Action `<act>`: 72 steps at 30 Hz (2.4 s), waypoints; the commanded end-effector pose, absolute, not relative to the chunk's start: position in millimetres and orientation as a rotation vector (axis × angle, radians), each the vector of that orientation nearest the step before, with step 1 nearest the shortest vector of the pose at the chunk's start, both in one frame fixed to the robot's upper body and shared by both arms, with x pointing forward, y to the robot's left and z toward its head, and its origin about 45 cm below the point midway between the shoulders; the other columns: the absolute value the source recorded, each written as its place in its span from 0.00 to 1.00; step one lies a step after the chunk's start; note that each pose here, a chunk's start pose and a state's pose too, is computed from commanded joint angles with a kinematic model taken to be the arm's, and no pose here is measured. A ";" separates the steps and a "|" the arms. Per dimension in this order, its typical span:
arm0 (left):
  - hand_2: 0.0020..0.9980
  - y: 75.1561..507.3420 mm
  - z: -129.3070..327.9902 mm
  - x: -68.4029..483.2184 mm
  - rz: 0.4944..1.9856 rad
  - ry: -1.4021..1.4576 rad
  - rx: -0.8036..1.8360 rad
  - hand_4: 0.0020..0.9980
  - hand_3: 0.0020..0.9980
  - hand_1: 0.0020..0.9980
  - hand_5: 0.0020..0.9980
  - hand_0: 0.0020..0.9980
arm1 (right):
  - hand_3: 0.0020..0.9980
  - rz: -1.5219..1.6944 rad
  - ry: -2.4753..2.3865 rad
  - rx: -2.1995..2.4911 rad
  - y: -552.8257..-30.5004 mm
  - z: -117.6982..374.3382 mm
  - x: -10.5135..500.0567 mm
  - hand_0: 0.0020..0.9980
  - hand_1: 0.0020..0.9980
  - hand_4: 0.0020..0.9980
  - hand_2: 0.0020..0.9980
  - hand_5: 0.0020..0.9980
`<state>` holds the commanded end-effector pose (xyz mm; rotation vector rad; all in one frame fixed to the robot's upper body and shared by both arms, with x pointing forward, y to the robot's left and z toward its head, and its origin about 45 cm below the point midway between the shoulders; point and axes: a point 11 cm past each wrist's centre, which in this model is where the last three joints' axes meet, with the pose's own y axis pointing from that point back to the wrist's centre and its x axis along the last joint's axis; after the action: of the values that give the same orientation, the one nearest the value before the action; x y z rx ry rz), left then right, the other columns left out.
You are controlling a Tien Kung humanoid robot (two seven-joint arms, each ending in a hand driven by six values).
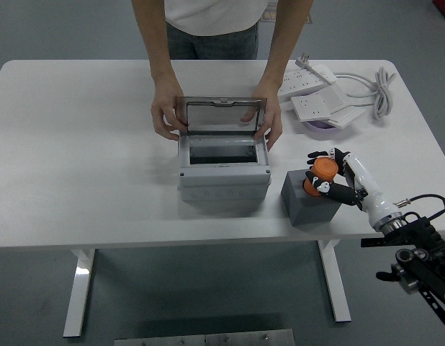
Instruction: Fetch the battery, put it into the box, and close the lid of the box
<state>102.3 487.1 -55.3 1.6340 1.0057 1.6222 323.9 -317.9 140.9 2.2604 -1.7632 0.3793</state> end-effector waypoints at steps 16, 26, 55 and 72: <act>0.57 487.0 -55.1 103.1 1.622 1.004 1.635 0.59 0.57 0.69 0.01 0.62 | 0.58 0.355 -1.767 2.269 -310.4 141.3 327.8 0.55 0.55 0.55 0.56 0.03; 0.57 486.4 -55.4 103.1 1.622 1.004 1.635 0.59 0.57 0.69 0.01 0.62 | 0.56 0.364 -1.765 2.282 -301.0 144.0 332.9 0.50 0.52 0.46 0.54 0.00; 0.59 487.5 -54.8 103.3 1.630 0.996 1.638 0.59 0.57 0.69 0.01 0.62 | 0.60 0.388 -1.840 2.277 -302.8 156.5 342.9 0.44 0.51 0.46 0.54 0.00; 0.60 488.7 -53.7 103.9 1.639 0.995 1.641 0.59 0.57 0.69 0.01 0.62 | 0.46 0.440 -1.886 2.290 -301.1 175.0 351.7 0.38 0.43 0.51 0.47 0.00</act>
<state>103.9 488.7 -53.7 1.6408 0.9955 1.6394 351.7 -301.1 175.0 2.2904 -1.8859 0.4397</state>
